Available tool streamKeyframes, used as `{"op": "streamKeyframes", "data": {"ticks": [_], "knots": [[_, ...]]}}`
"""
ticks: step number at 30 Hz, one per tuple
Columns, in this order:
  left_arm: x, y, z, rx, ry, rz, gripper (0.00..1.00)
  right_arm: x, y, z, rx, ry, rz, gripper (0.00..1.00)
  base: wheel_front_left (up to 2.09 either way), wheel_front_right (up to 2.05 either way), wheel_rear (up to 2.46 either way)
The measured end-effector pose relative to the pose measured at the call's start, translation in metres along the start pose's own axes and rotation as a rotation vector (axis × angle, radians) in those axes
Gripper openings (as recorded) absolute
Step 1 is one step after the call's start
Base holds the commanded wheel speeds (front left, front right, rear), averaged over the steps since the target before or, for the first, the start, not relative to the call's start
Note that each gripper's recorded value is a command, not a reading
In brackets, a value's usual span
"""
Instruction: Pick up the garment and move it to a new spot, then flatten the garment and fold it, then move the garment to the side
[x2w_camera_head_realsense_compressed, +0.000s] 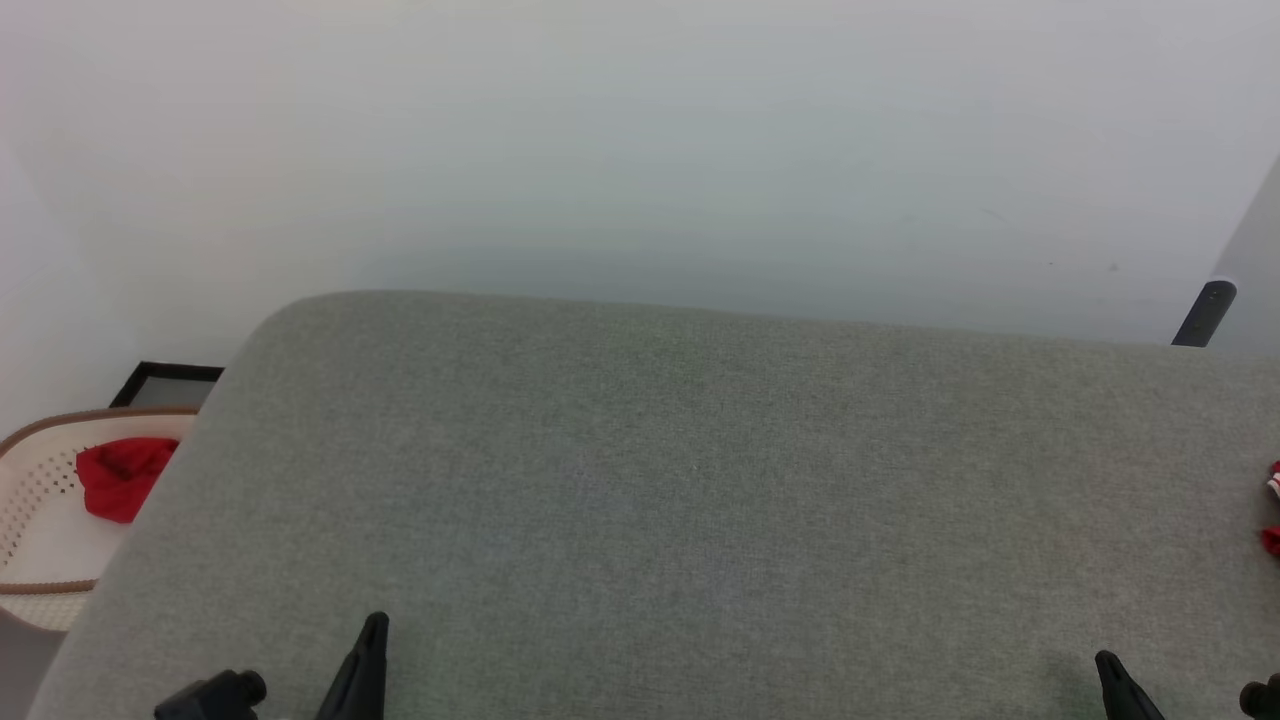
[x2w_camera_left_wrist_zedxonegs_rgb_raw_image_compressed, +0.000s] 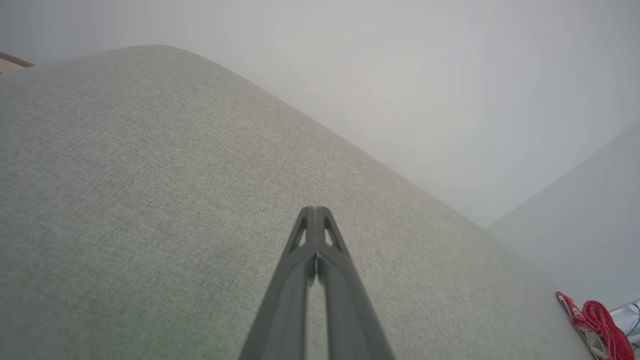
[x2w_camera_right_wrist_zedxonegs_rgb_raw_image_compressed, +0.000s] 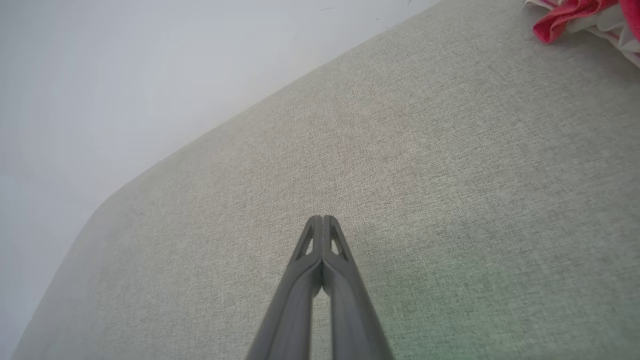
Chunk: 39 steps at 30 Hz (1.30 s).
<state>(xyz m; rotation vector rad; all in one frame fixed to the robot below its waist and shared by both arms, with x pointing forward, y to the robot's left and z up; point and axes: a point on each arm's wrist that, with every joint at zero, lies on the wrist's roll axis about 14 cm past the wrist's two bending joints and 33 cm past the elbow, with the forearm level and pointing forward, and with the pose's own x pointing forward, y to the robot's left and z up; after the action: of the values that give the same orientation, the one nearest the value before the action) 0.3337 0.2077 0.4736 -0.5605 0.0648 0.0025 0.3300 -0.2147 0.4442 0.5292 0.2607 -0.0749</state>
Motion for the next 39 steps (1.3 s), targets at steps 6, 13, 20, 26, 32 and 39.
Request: {"op": "streamKeyframes", "data": {"ticks": [6,13,20,26,32,39], "knots": [[0.004,0.0,0.003,-0.087,-0.006,0.014,0.0,0.004,0.006,0.004,0.097,-0.018,0.02,0.0,0.0,0.0,0.0],[0.009,-0.001,0.006,-0.182,-0.011,0.021,0.0,0.008,0.012,0.01,0.189,-0.034,0.042,0.0,0.0,0.0,0.0],[0.014,-0.002,0.009,-0.273,-0.018,0.027,0.0,0.01,0.016,0.013,0.287,-0.046,0.059,0.0,0.0,0.0,0.0],[0.017,-0.003,0.009,-0.347,-0.017,0.03,0.0,0.014,0.021,0.019,0.36,-0.061,0.079,0.0,0.0,0.0,0.0],[0.021,-0.005,0.012,-0.414,-0.023,0.028,0.0,0.017,0.025,0.024,0.427,-0.075,0.096,0.0,0.0,0.0,0.0],[0.024,-0.006,0.013,-0.489,-0.024,0.028,0.0,0.02,0.029,0.028,0.501,-0.084,0.113,0.0,0.0,0.0,0.0]]}}
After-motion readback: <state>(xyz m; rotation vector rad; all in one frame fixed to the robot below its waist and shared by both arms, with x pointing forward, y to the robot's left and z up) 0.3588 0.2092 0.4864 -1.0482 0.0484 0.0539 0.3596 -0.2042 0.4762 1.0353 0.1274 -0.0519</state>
